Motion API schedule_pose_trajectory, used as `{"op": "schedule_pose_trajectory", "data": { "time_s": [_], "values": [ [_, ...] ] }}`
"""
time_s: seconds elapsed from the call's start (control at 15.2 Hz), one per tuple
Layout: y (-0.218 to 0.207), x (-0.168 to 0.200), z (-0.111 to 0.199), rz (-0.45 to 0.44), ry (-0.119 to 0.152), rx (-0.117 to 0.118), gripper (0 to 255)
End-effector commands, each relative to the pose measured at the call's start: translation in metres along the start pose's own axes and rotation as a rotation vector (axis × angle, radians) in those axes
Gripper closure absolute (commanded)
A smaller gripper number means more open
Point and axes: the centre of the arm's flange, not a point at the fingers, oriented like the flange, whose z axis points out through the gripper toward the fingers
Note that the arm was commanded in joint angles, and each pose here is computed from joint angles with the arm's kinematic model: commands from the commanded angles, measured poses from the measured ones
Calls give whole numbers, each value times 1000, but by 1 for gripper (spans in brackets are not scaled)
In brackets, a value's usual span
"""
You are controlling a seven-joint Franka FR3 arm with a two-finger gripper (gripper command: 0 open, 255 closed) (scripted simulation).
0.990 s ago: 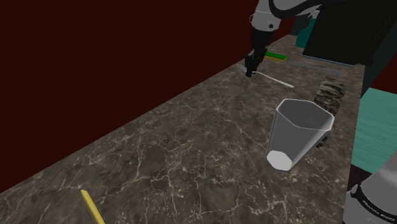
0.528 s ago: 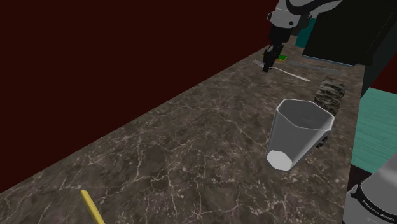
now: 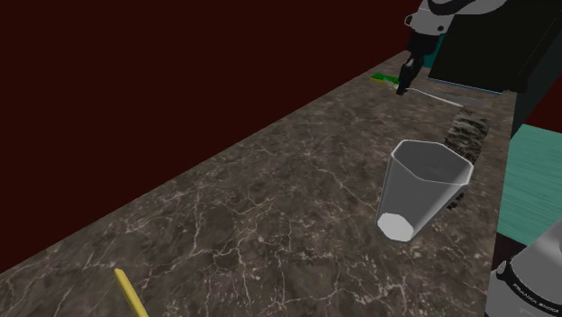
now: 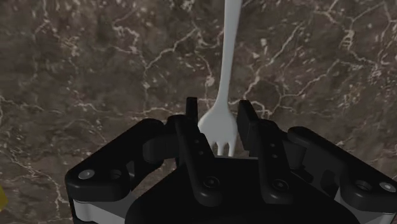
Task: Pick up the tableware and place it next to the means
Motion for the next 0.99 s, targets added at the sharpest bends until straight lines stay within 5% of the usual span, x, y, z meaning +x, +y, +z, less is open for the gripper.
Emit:
{"op": "schedule_pose_trajectory", "data": {
  "time_s": [0.0,0.2,0.92],
  "values": [
    [25,-8,1,-2,0,0,255],
    [66,-23,-1,-2,0,0,255],
    [67,-26,57,-2,0,0,255]
  ]
}}
